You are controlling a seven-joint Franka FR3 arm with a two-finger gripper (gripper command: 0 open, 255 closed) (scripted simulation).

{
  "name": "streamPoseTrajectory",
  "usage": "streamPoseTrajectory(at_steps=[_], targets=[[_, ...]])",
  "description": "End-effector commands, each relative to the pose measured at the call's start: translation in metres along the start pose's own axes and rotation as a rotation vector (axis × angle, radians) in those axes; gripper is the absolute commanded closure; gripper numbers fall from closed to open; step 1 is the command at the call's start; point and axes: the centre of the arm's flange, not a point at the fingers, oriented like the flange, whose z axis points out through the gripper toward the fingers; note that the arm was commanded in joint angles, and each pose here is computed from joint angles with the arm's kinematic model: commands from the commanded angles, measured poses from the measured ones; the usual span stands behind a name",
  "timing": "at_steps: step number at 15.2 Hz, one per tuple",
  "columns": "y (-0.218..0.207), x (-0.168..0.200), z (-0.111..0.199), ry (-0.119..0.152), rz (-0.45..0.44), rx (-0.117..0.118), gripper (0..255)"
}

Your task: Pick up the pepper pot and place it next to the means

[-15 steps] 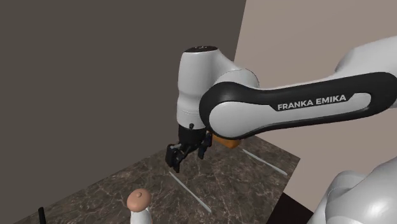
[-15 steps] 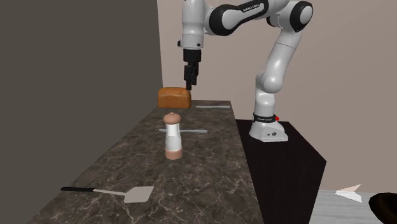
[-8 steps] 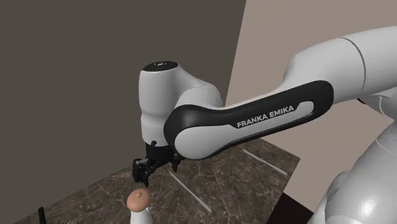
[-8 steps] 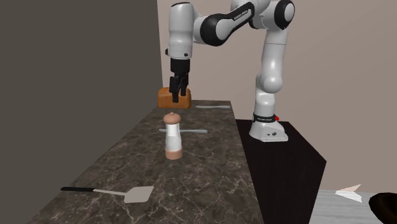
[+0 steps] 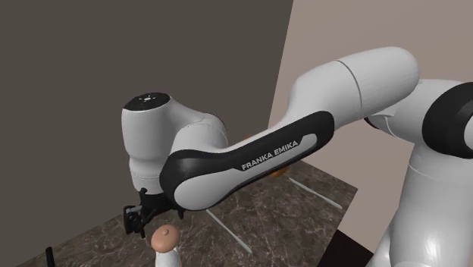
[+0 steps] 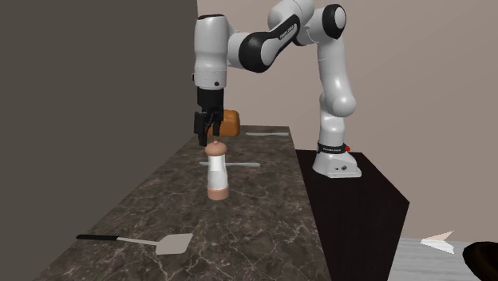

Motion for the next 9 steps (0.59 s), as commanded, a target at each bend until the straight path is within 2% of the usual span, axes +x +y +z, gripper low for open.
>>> streamPoseTrajectory(at_steps=[1,5,9], targets=[[-0.001,0.001,0.011,0.001,0.001,0.0,0],[-0.001,0.001,0.03,0.001,0.001,0.0,0],[-0.001,0.001,0.03,0.001,0.001,0.0,0]])
